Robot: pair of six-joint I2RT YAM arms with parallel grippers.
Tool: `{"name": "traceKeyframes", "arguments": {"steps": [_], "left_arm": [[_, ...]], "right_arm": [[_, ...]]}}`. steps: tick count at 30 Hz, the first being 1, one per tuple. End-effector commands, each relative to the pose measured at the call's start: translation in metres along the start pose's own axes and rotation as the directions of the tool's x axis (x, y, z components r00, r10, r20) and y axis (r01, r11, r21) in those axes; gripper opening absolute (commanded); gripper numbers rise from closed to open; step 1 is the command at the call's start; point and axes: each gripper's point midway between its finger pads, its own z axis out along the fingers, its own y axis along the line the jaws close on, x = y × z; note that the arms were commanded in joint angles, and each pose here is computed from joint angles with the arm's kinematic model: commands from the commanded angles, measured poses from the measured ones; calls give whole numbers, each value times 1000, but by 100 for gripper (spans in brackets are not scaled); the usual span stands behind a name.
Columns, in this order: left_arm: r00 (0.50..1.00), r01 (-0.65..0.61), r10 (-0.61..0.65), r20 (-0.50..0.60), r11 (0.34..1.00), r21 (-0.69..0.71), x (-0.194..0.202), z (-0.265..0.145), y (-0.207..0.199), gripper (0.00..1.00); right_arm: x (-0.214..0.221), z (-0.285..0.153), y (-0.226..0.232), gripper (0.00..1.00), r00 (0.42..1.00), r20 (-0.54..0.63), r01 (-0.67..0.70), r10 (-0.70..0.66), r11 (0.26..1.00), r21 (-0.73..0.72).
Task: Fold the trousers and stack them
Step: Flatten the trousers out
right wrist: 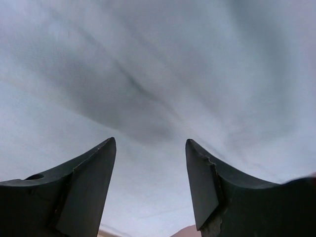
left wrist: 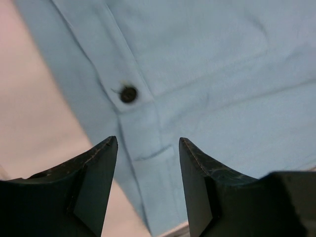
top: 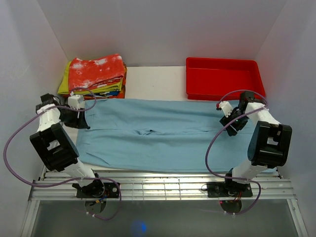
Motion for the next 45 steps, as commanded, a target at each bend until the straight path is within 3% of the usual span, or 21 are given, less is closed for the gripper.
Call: {"name": "traceKeyframes", "arguments": {"steps": [1, 6, 10, 14, 19, 24, 29, 33, 36, 37, 38, 40, 41, 45], "left_arm": [[984, -35, 32, 173, 999, 18, -70, -24, 5, 64], [965, -32, 36, 258, 999, -20, -136, -1, 29, 63], [971, 15, -14, 237, 1000, -3, -148, 35, 35, 63], [987, 35, -36, 159, 999, 7, -132, 68, 40, 61], [1000, 7, -7, -1, 1000, -4, -78, 88, 40, 56], [995, -46, 43, -88, 999, -28, -41, 72, 46, 50], [993, -104, 102, -50, 994, -32, -54, 44, 52, 51], [984, -156, 158, 87, 987, -35, -111, 19, 57, 66], [970, -184, 189, 153, 982, -48, -148, 7, 70, 73], [967, -190, 197, 163, 980, -58, -156, 6, 74, 74], [960, -211, 218, 173, 976, -60, -162, 5, 78, 75], [950, -240, 244, 193, 970, -48, -176, 8, 84, 78], [943, -263, 266, 201, 964, -41, -180, 10, 85, 78], [923, -341, 328, 203, 939, 33, -180, 34, 82, 76]], "right_arm": [[-57, -37, -26, 64, 975, 219, 24, -37, 998, 62], [-86, -19, -48, 60, 966, 242, -95, 88, 995, 17], [-88, 21, -54, 58, 971, 191, -145, 146, 989, -21], [-82, 49, -43, 54, 983, 132, -126, 130, 991, -35], [-56, 64, -15, 48, 996, 55, -61, 65, 995, -77], [-28, 67, 25, 39, 1000, 7, -16, 17, 988, -152], [-20, 49, 48, 29, 999, 24, 52, -48, 978, -203], [-40, 17, 40, 36, 992, 103, 94, -76, 979, -182], [-71, -24, -5, 45, 971, 209, 131, -113, 989, -74], [-74, -32, -17, 49, 967, 225, 134, -120, 990, -51], [-69, -42, -31, 61, 967, 235, 113, -102, 993, -34], [-68, -47, -55, 70, 963, 243, 124, -115, 992, -23], [-70, -63, -81, 74, 959, 257, 111, -115, 993, 30], [-60, -62, -121, 77, 966, 238, 101, -100, 995, 8]]}}
